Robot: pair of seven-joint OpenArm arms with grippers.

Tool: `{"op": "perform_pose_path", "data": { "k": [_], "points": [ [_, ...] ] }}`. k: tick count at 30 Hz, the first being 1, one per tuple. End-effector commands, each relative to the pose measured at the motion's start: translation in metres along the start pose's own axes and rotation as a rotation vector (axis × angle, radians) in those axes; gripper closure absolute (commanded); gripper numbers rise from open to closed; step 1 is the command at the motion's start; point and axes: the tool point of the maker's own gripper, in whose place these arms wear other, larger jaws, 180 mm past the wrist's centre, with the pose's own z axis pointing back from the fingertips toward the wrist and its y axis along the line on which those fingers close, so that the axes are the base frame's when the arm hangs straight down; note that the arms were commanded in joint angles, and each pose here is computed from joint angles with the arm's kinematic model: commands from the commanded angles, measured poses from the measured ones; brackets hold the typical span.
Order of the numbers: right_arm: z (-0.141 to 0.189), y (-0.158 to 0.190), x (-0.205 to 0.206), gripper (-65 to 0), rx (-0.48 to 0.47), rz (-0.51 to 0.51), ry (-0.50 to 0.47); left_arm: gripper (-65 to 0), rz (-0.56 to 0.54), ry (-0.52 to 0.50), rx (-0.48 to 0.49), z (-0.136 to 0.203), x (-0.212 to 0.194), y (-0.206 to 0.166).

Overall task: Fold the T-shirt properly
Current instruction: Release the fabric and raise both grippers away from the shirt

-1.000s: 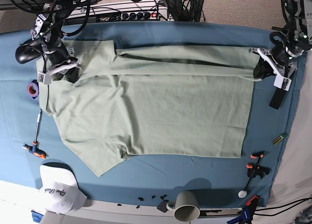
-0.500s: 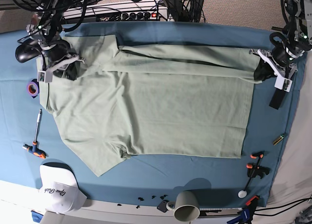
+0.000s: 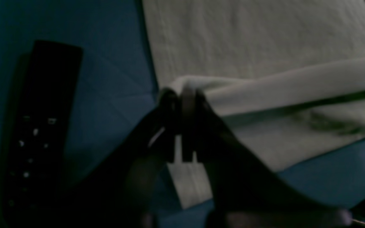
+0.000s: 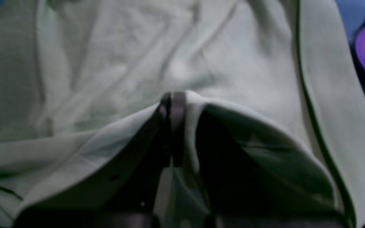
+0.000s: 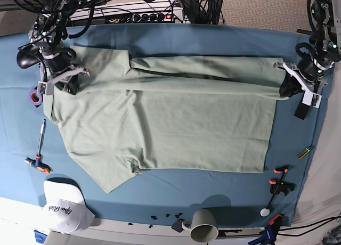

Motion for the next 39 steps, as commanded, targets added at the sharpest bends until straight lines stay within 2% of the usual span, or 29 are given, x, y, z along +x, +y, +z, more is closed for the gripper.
{"op": "perform_pose_path", "data": {
  "k": [1,9,15,16,17,19,20,21,25,28,31,35,39],
  "points": [
    [0.001,-0.001,0.019,0.0,-0.005,0.013,-0.062,0.0,-0.024,-0.040,0.005,0.003,0.014,0.003],
    [0.001,-0.003,0.025,0.0,-0.015,0.007,-0.089,0.0,-0.024,-0.041,0.005,0.003,0.015,0.003],
    [0.001,-0.009,0.021,0.0,-0.053,0.050,-0.065,0.0,-0.025,-0.041,0.004,0.003,0.015,0.003],
    [0.001,-0.011,0.020,0.0,-0.061,0.059,-0.061,-1.6,-0.028,-0.041,0.001,0.003,0.014,0.002],
    [0.001,-0.012,0.020,-1.0,-0.067,0.066,-0.058,-10.3,-0.030,-0.041,-0.002,0.003,0.014,0.002],
    [0.001,-0.013,0.019,-16.7,-0.076,0.077,-0.053,-28.4,-0.031,-0.041,-0.003,0.003,0.014,0.002],
    [0.001,-0.015,0.018,-24.0,-0.084,0.084,-0.049,-34.3,-0.028,-0.040,0.001,0.003,0.014,0.002],
    [0.001,-0.016,0.018,-28.3,-0.091,0.087,-0.047,-36.6,-0.023,-0.040,0.009,0.003,0.014,0.004],
    [0.002,-0.022,0.019,-29.0,-0.125,0.063,-0.050,-36.5,-0.034,-0.020,0.071,0.004,0.011,0.015],
    [0.005,-0.029,0.012,-29.0,-0.143,0.051,-0.012,-36.5,-0.046,0.013,0.082,0.006,0.007,0.020],
    [0.017,-0.038,0.007,-29.0,-0.148,-0.005,0.018,-36.5,-0.067,0.049,0.107,0.015,0.007,0.030],
    [0.051,-0.040,0.012,-29.0,-0.117,-0.023,-0.006,-36.4,-0.098,0.012,0.152,0.043,0.025,0.046],
    [0.088,-0.045,0.010,-29.0,-0.142,0.007,-0.008,-36.2,-0.109,-0.065,0.204,0.077,0.049,0.063]
  ]
}}
